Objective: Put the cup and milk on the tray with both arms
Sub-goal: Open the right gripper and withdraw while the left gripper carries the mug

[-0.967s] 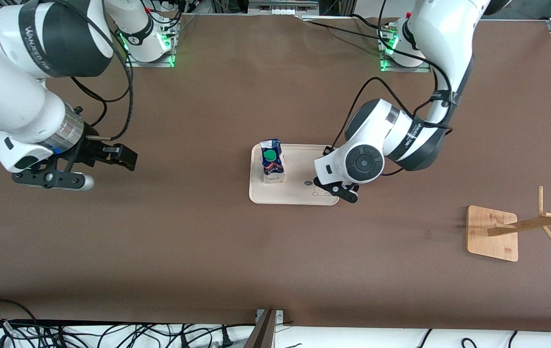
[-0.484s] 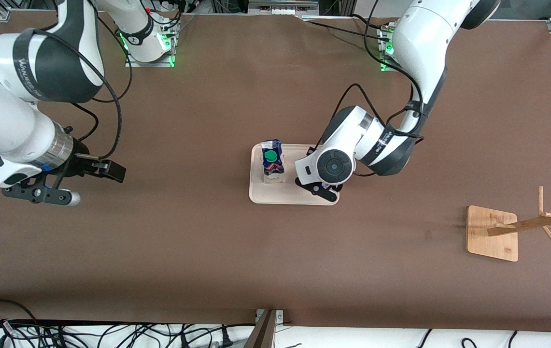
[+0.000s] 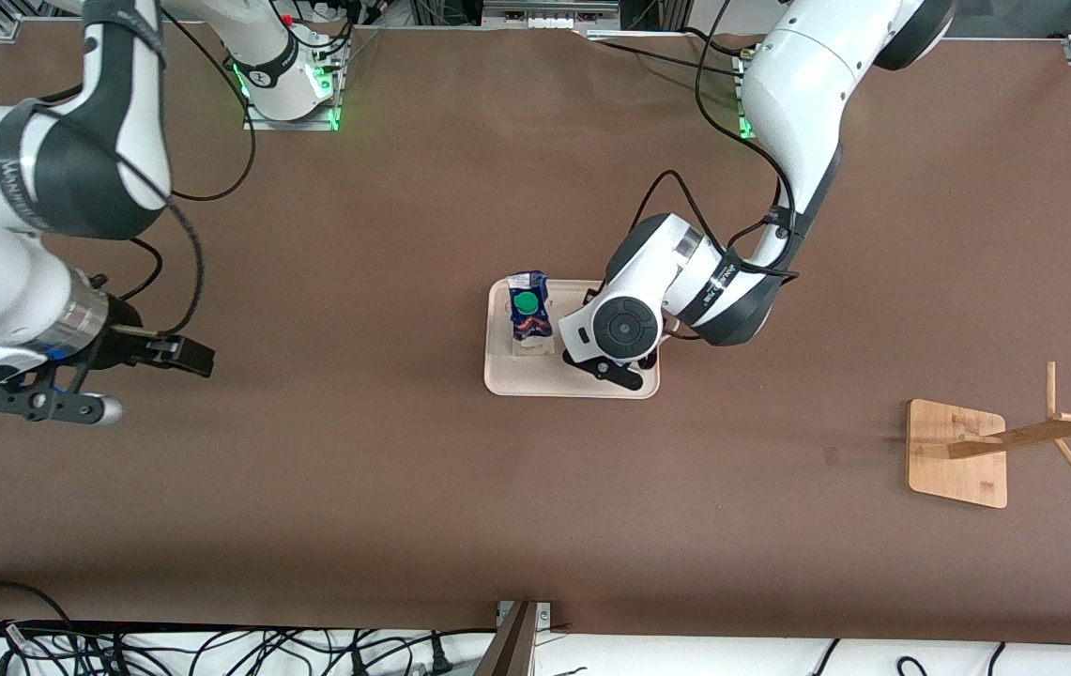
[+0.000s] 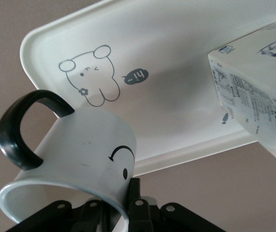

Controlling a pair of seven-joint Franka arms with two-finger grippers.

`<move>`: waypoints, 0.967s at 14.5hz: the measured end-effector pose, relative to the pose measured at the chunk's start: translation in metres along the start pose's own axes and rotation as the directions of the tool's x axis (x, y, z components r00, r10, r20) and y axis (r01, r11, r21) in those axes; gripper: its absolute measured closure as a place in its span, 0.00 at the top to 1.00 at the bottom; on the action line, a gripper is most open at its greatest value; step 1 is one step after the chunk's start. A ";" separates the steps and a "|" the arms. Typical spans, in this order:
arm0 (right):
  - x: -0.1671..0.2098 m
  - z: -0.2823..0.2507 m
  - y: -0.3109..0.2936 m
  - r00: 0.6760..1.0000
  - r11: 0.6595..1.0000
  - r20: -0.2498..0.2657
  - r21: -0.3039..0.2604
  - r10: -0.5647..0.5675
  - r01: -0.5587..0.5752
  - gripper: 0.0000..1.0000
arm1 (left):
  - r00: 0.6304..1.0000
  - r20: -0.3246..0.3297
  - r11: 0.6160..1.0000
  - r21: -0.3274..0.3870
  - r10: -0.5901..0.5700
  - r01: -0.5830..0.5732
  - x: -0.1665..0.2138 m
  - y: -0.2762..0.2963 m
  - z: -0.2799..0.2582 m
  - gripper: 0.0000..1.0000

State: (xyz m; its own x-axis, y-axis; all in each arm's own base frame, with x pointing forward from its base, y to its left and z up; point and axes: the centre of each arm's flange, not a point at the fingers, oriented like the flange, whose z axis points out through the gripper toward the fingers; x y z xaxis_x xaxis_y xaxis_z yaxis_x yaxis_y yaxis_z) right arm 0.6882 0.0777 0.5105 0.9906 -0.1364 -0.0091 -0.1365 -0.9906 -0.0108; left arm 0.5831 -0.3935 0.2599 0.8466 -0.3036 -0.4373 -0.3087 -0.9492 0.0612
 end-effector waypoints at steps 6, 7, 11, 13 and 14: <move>-0.002 -0.025 0.030 0.997 0.992 -0.034 -0.104 -0.073 0.069 1.00 | 0.992 0.037 0.989 -0.087 -0.117 0.120 0.005 -0.014 0.002 0.08; -0.005 -0.032 0.026 0.995 0.990 -0.043 -0.111 -0.088 0.082 1.00 | 0.990 0.043 0.986 -0.090 -0.136 0.140 0.006 -0.017 0.004 0.08; -0.018 -0.053 0.069 0.997 0.997 -0.053 -0.057 -0.052 0.049 1.00 | 0.968 0.067 0.965 -0.091 -0.242 0.247 0.012 -0.019 0.014 0.08; -0.025 -0.066 0.103 0.998 0.999 -0.055 -0.041 -0.022 0.020 1.00 | 0.958 0.074 0.954 -0.093 -0.278 0.284 0.016 -0.017 0.018 0.08; -0.030 -0.071 0.111 0.999 0.999 -0.046 -0.039 -0.015 0.013 1.00 | 0.952 0.081 0.947 -0.105 -0.295 0.302 0.017 -0.016 0.019 0.08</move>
State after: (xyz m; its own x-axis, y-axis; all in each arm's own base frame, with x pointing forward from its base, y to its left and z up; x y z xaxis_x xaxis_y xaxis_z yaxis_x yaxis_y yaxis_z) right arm 0.6441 -0.0287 0.5808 0.9918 -0.1224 0.0372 -0.1234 -0.9919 0.0284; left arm 0.5942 -0.3817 0.2344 0.8617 -0.0024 -0.5074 0.0088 -0.9998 0.0197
